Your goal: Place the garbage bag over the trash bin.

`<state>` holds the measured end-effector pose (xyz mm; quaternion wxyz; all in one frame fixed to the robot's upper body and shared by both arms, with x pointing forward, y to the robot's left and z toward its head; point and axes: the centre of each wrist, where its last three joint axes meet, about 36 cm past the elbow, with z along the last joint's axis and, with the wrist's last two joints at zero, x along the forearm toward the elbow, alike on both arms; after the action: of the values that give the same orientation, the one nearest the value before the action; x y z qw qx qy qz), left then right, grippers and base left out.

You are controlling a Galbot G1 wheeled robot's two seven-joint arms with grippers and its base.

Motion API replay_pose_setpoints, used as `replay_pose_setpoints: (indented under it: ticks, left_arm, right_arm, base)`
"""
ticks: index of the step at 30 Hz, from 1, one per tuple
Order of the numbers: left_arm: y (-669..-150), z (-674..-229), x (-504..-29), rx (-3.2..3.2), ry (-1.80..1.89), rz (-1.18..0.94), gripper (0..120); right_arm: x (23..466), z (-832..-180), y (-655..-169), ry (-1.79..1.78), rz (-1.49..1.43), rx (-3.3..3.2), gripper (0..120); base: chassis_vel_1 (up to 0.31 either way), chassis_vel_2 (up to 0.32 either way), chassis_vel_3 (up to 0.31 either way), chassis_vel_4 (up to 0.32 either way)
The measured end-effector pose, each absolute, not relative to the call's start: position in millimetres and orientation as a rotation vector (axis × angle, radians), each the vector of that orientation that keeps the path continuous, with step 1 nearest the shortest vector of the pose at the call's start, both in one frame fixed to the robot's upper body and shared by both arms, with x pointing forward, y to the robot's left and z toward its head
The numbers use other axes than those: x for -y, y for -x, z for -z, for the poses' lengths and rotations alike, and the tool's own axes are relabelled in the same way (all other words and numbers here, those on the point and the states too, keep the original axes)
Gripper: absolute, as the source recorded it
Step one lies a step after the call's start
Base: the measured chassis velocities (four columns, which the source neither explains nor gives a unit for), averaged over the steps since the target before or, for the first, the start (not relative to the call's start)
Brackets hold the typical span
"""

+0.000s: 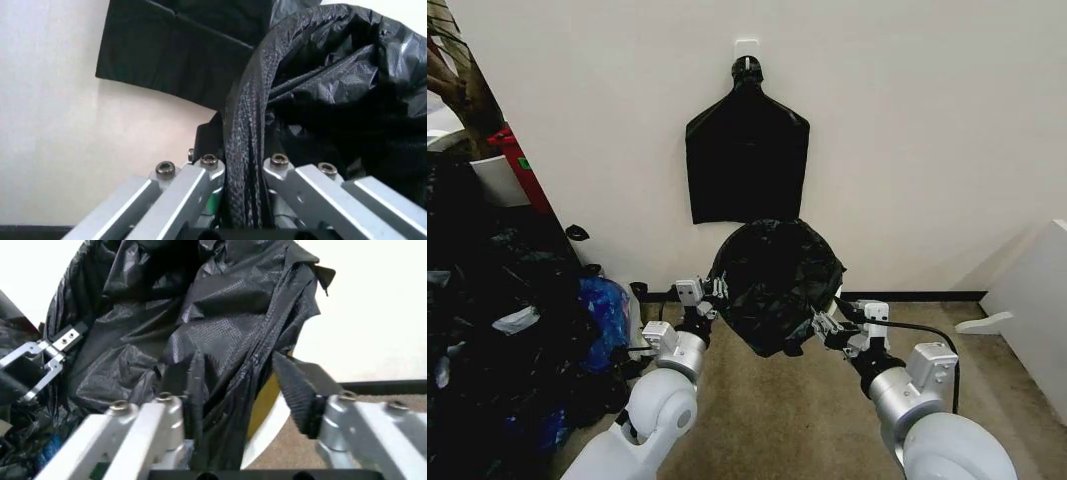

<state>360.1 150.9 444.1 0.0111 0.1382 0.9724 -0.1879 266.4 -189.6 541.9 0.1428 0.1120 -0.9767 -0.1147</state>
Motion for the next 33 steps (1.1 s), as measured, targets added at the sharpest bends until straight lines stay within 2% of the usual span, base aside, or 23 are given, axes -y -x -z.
replay_pose_setpoints:
  ticks: [2,6,10,33]
  left_arm:
    - [-359,-446,-151,-3.030,-0.433,0.587,4]
    - [-357,-447,-152,-3.028,-0.436,0.588,4]
    - [-355,-447,-152,-3.026,-0.441,0.592,4]
    - [-365,-437,-157,-3.030,-0.402,0.579,4]
  right_arm:
    - [189,-542,-267,-0.324,0.332,2.819,25]
    - [189,-541,-266,-0.319,0.328,2.819,15]
    - [189,-541,-265,-0.308,0.330,2.822,0]
    - [198,-535,-261,-0.212,0.356,2.811,0]
  base:
    - [0.000,0.000,0.000,0.000]
    - [0.000,0.000,0.000,0.000]
    - [0.000,0.000,0.000,0.000]
    - [0.000,0.000,0.000,0.000]
